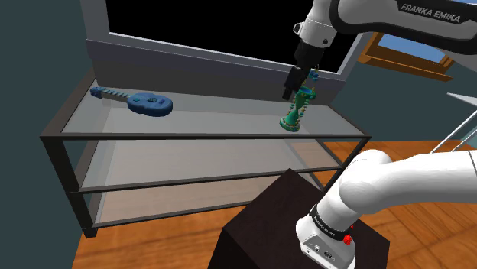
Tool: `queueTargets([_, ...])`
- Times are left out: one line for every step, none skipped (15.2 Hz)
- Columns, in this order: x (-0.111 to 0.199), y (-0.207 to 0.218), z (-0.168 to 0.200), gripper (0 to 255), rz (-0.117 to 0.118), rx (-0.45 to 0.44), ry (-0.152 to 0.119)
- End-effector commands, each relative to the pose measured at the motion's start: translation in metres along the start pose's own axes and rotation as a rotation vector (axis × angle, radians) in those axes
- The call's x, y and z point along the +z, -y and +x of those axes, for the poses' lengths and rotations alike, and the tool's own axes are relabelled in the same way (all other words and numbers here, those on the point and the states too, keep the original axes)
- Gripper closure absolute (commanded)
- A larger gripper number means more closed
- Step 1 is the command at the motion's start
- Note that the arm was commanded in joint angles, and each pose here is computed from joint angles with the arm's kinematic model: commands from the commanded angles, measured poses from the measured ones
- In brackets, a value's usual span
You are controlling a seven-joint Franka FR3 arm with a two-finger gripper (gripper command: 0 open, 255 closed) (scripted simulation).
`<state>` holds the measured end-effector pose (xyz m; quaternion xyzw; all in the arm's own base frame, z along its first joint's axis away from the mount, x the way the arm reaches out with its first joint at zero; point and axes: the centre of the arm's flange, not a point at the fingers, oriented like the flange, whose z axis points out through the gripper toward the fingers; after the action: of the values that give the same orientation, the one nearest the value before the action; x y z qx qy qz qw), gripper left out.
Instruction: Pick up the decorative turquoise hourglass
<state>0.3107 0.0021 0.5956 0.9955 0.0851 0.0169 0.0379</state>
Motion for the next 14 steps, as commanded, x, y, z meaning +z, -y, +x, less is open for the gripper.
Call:
queueTargets([0.0,0.0,0.0,0,0.0,0.0,0.0])
queueTargets([-0.004,-0.014,0.0,0,0.006,0.008,0.003])
queueTargets([-0.007,-0.027,0.0,0,0.011,0.016,0.006])
queueTargets([-0.01,-0.041,-0.001,0,0.017,0.024,0.009])
queueTargets([-0.014,-0.054,-0.001,0,0.022,0.032,0.012])
queueTargets([-0.017,-0.068,-0.002,0,0.028,0.04,0.015])
queueTargets([-0.02,-0.082,-0.002,0,0.034,0.048,0.018])
queueTargets([-0.023,-0.095,-0.003,0,0.039,0.056,0.021])
queueTargets([-0.026,-0.109,-0.004,0,0.045,0.064,0.024])
queueTargets([-0.029,-0.123,-0.005,0,0.05,0.072,0.027])
queueTargets([-0.032,-0.136,-0.006,0,0.056,0.08,0.03])
queueTargets([-0.035,-0.15,-0.007,0,0.062,0.088,0.033])
queueTargets([-0.037,-0.164,-0.008,0,0.067,0.096,0.037])
queueTargets([-0.04,-0.178,-0.009,0,0.073,0.104,0.04])
